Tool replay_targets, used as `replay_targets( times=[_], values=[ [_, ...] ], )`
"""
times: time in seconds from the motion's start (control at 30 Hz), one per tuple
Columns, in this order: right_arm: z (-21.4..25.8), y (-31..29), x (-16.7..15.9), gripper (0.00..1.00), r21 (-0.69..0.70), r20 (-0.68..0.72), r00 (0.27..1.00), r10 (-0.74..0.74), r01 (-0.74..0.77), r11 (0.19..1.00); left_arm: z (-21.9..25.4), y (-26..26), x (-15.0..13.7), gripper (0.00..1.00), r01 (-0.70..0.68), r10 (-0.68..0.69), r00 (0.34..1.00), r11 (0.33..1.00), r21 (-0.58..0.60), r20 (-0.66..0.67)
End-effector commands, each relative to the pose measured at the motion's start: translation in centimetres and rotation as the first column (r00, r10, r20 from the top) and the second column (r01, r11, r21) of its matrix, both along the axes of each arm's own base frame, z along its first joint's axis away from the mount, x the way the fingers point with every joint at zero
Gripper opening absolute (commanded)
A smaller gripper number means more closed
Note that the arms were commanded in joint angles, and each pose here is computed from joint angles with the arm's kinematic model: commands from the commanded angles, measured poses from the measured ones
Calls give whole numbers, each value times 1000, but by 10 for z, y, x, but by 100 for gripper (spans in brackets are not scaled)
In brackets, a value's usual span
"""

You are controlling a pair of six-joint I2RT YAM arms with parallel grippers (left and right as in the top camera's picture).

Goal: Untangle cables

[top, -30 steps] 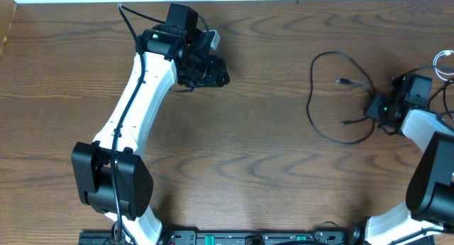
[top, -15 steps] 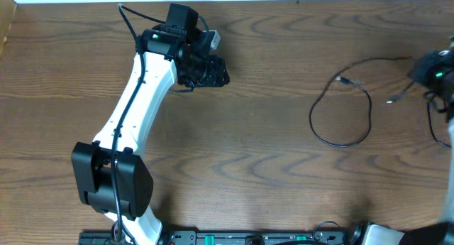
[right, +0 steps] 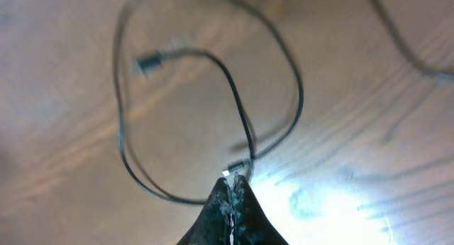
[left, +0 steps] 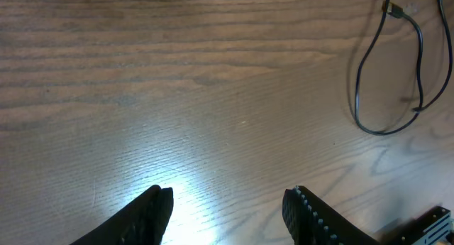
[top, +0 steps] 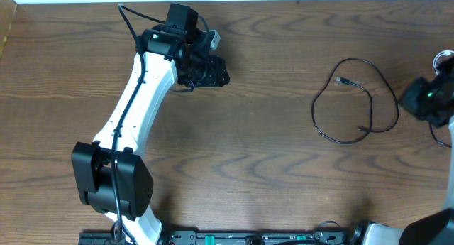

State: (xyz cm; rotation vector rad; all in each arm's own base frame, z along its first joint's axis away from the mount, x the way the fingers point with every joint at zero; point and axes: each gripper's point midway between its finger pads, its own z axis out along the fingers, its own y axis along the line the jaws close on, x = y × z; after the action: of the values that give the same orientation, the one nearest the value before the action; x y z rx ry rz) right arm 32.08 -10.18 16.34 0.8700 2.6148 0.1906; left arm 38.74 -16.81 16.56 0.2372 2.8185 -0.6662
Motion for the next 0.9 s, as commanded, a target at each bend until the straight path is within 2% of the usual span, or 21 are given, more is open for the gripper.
replay_targets(
  times=[0.0,0.07,0.13,0.23,0.37,0.47,0.67,0.77,0.87],
  values=[
    [-31,8,-13,10,31,-85,996,16,-13,999,3,2,-1,56,5,-5,1000,1000,11,16],
    [-47,10,-17,29,42,-111,994,16,-11,999,3,2,-1,56,5,-5,1000,1000,11,16],
    [-62,11,-19,41,50,-129,991,17,-11,999,3,2,-1,56,5,-5,1000,1000,11,16],
    [-80,11,-20,50,55,-141,990,18,-10,998,3,2,-1,56,5,-5,1000,1000,11,16],
    [-108,13,-23,56,67,-170,985,20,-8,998,3,2,-1,56,5,-5,1000,1000,12,16],
    [-128,14,-26,55,81,-201,979,20,-4,997,3,2,-1,56,5,-5,1000,1000,11,16],
    [-167,14,-24,44,112,-231,971,-52,80,991,3,2,0,56,5,-5,1000,1000,11,19],
    [-179,18,-20,34,143,-229,972,-57,91,985,3,2,0,56,5,-5,1000,1000,10,19],
    [-185,20,-17,31,163,-224,973,-57,95,982,3,2,0,56,5,-5,1000,1000,11,19]
  ],
)
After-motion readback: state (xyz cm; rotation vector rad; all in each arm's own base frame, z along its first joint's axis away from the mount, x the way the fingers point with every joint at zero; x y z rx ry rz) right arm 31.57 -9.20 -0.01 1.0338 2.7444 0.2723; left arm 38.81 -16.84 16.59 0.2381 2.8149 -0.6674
